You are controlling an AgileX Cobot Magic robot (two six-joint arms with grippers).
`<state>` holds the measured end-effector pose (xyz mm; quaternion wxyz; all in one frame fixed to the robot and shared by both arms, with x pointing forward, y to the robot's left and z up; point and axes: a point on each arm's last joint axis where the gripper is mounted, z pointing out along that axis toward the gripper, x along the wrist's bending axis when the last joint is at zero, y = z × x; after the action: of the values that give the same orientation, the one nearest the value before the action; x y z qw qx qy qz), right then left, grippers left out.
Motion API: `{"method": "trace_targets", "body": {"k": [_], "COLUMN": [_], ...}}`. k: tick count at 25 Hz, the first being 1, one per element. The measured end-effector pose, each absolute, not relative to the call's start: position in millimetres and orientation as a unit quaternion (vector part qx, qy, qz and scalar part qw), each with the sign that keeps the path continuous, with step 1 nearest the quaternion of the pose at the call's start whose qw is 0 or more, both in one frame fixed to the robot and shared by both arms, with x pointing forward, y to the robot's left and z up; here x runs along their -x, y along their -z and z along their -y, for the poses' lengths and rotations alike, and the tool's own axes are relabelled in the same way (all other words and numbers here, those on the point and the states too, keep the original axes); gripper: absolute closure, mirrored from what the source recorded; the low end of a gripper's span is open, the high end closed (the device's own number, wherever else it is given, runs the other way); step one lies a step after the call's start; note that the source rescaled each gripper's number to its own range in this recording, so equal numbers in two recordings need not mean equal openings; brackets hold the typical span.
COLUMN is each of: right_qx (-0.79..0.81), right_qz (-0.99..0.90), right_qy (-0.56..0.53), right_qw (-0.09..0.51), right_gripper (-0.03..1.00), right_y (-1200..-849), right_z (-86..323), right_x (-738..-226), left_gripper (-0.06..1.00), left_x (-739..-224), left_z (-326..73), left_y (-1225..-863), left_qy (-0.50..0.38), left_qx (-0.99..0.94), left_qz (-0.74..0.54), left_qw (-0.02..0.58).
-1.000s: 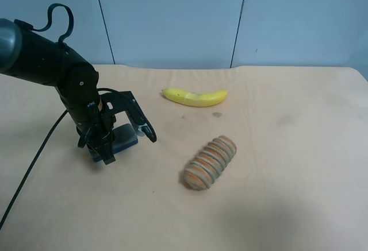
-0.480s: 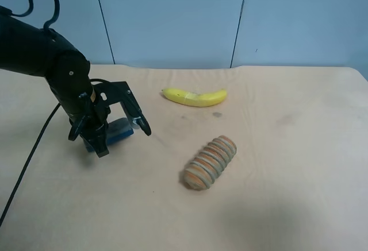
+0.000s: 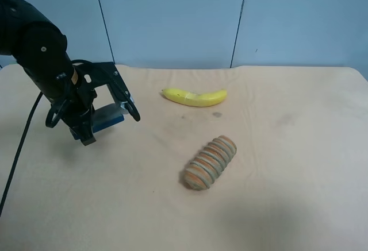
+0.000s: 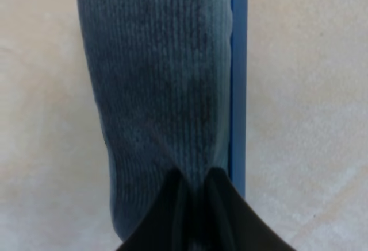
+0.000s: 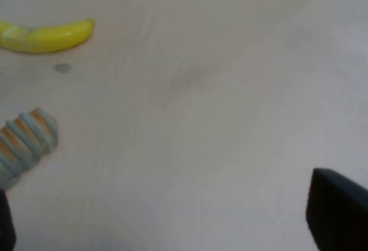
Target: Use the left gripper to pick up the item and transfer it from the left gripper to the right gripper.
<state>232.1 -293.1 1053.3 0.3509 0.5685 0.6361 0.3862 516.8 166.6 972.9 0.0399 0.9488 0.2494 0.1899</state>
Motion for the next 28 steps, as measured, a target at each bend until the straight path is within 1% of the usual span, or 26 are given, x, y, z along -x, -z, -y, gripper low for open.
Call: {"method": "trace_targets", "body": {"k": [6,12,21,28], "right_qx": [-0.568,-0.568,-0.568,-0.568], "right_qz": [-0.636,-0.636,-0.636,-0.636], "right_qy": [-0.386,-0.386,-0.386,-0.386], "right_qw": [0.351,0.351,0.351,0.351], "right_gripper": [-0.03,-0.03,-0.03,-0.03], "right_y": [-1053,-1053,-1053,-1053], "right_z": [293,293,293,293], "right_x": [-232,-232,-232,-232], "left_gripper": [0.94,0.94,0.94,0.94], "left_x": [-491,-463,-435,-424], "left_z": [-156,-137,-106,-94], "left_y": [-1010,-1034,-1036,-1036], "left_qy": [-0.209,-0.217,-0.209,-0.207], "left_qx": [-0.948,-0.951,-0.962,-0.964], "left_qz": [-0.229,-0.189,-0.118,-0.09], "left_qw": [0.074,0.113,0.132,0.143]}}
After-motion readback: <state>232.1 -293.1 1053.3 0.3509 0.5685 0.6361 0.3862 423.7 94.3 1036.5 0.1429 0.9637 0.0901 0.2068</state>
